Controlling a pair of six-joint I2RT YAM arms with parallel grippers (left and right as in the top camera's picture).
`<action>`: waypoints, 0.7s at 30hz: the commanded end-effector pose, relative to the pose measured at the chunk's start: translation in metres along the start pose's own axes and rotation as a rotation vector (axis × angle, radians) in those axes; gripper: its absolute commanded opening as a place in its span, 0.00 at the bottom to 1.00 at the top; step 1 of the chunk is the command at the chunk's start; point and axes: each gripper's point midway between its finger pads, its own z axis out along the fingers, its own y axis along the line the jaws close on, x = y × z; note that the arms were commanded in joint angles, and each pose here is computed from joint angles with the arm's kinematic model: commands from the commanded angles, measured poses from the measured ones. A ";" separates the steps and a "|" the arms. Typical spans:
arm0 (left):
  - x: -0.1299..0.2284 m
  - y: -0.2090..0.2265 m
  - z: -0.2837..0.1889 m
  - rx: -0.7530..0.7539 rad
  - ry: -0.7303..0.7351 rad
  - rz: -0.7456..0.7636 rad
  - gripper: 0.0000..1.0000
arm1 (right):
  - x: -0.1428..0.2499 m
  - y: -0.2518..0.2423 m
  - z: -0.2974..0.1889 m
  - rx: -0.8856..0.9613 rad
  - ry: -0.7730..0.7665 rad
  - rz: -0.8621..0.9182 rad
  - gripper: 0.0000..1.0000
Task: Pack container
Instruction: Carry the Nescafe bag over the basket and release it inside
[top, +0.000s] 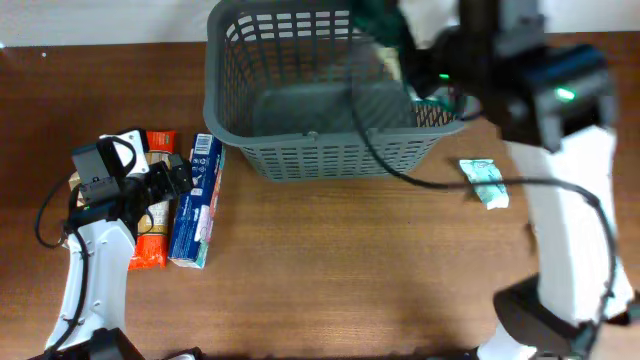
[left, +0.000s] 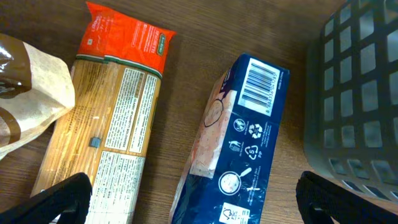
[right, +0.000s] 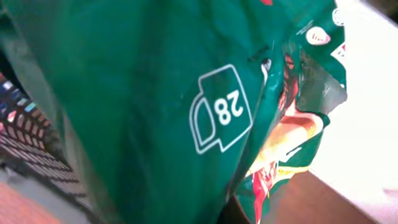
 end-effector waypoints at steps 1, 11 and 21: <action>-0.007 -0.001 -0.001 0.012 -0.013 -0.010 0.99 | -0.004 -0.005 0.026 0.025 0.006 -0.054 0.04; -0.007 -0.001 -0.001 0.012 -0.013 -0.010 0.99 | 0.048 0.038 0.143 -0.151 0.220 -0.047 0.04; -0.007 -0.001 -0.001 0.012 -0.014 -0.010 0.99 | 0.084 0.056 0.190 -0.188 0.335 0.020 0.04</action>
